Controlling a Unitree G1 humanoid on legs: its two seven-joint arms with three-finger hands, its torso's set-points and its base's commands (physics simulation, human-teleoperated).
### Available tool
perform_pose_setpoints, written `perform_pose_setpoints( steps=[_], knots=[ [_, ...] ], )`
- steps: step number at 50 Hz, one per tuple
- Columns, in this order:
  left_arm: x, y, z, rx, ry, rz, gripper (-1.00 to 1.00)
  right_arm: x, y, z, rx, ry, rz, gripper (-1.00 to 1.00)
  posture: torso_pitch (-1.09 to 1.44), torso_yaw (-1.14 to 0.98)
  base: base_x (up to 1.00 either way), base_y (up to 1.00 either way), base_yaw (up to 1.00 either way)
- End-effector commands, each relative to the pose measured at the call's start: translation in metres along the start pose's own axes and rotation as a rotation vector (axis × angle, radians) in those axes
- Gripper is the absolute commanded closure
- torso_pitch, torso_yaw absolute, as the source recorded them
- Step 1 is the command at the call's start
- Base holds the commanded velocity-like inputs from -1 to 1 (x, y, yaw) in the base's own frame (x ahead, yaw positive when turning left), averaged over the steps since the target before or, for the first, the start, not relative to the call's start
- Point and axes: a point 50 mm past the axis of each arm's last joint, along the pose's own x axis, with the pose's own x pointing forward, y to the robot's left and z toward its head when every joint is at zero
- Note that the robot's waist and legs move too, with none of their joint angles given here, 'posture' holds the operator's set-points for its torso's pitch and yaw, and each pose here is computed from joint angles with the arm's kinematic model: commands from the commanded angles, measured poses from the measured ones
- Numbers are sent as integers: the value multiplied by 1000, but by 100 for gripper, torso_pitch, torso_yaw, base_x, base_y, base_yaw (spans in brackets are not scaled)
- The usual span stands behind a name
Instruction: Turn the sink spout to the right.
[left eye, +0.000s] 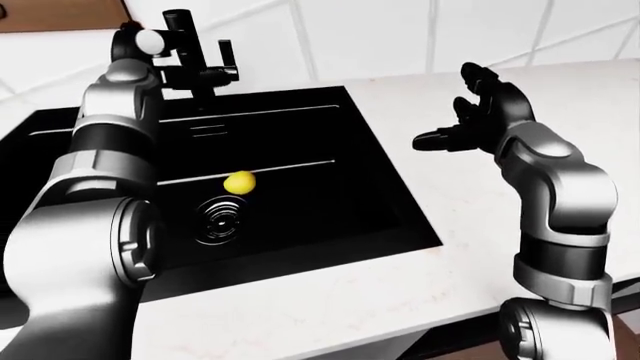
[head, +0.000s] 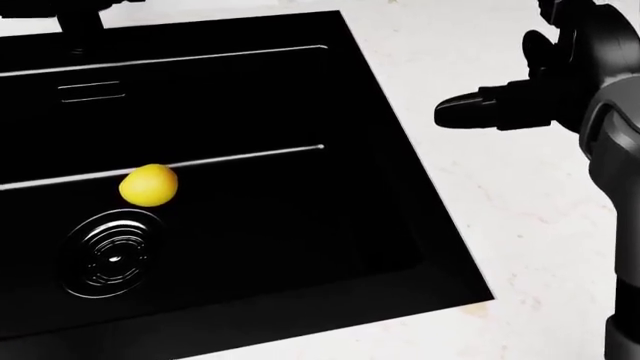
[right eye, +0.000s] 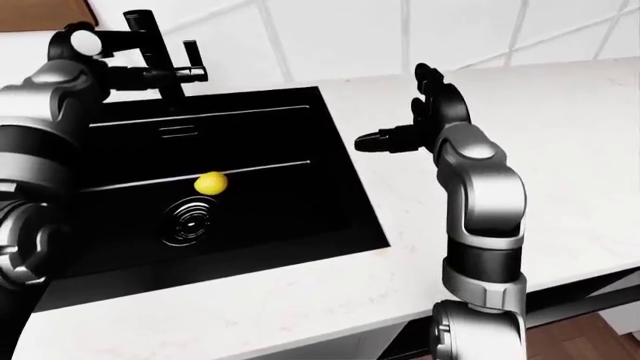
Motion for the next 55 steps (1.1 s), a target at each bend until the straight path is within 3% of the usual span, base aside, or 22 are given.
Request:
perform_pose_setpoints(
  steps=[1, 55],
  knots=[
    [-5, 4, 32, -25, -116, 9, -100, -5, -2, 20, -11, -96, -12, -100, 0, 0, 0, 0, 0],
    [-17, -45, 48, -35, -129, -108, -100, -8, -6, 17, -4, -93, -15, -100, 0, 0, 0, 0, 0]
  ],
)
